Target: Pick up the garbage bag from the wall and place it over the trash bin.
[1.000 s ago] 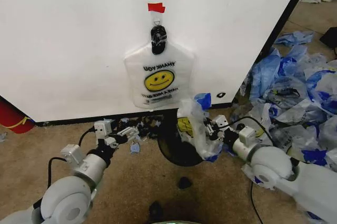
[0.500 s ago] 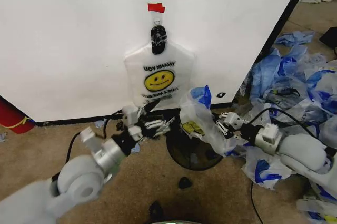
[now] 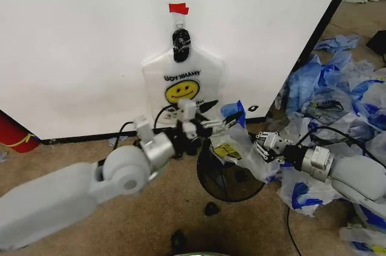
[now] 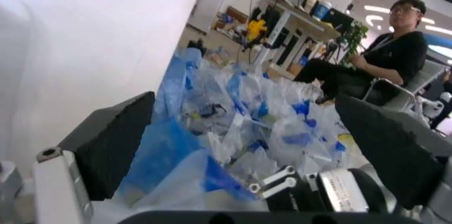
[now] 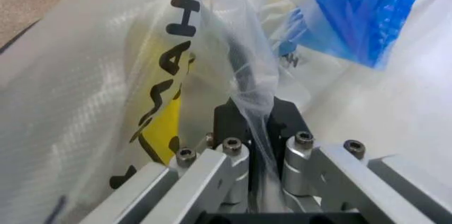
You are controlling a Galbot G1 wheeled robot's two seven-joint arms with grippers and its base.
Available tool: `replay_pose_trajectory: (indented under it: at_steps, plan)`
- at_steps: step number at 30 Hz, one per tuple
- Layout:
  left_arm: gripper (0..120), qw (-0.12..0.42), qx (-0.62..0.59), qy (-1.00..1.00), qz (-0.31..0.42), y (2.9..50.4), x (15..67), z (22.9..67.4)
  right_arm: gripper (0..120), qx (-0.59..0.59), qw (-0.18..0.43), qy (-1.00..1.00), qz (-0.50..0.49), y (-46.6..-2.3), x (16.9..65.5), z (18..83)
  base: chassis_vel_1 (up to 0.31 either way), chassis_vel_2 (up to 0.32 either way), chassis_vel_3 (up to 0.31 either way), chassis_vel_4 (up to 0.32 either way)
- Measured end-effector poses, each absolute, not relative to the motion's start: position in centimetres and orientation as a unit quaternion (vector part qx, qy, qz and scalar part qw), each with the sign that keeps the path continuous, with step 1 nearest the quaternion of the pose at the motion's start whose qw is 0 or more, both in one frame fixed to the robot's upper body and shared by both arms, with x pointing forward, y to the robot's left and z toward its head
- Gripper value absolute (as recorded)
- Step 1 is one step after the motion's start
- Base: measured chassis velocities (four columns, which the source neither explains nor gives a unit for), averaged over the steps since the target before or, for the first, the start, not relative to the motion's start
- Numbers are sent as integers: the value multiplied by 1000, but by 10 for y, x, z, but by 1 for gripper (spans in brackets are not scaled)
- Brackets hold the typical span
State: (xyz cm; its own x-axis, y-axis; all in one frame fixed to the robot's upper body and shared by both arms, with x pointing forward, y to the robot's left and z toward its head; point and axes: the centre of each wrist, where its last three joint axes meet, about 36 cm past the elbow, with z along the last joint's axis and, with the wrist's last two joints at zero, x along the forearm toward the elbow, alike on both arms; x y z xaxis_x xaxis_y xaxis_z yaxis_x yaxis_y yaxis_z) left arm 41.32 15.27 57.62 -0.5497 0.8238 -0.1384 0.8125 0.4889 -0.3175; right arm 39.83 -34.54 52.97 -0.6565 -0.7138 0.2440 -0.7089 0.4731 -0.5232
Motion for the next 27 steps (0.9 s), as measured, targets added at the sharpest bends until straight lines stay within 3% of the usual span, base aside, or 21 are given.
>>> replay_pose_trajectory:
  at_steps: [10, 21, 27]
  plan:
    - [100, 78, -481, -861, 146, 137, 413, 561, 0, -415, 8, 860, -296, -343, 399, 518, 0, 0, 0, 0]
    - [100, 96, -478, -864, 124, 129, 423, 551, 0, -419, 12, 860, -291, -340, 397, 512, 0, 0, 0, 0]
    - [92, 96, -478, -866, 112, 127, 426, 551, 0, -418, 13, 861, -290, -342, 398, 512, 0, 0, 0, 0]
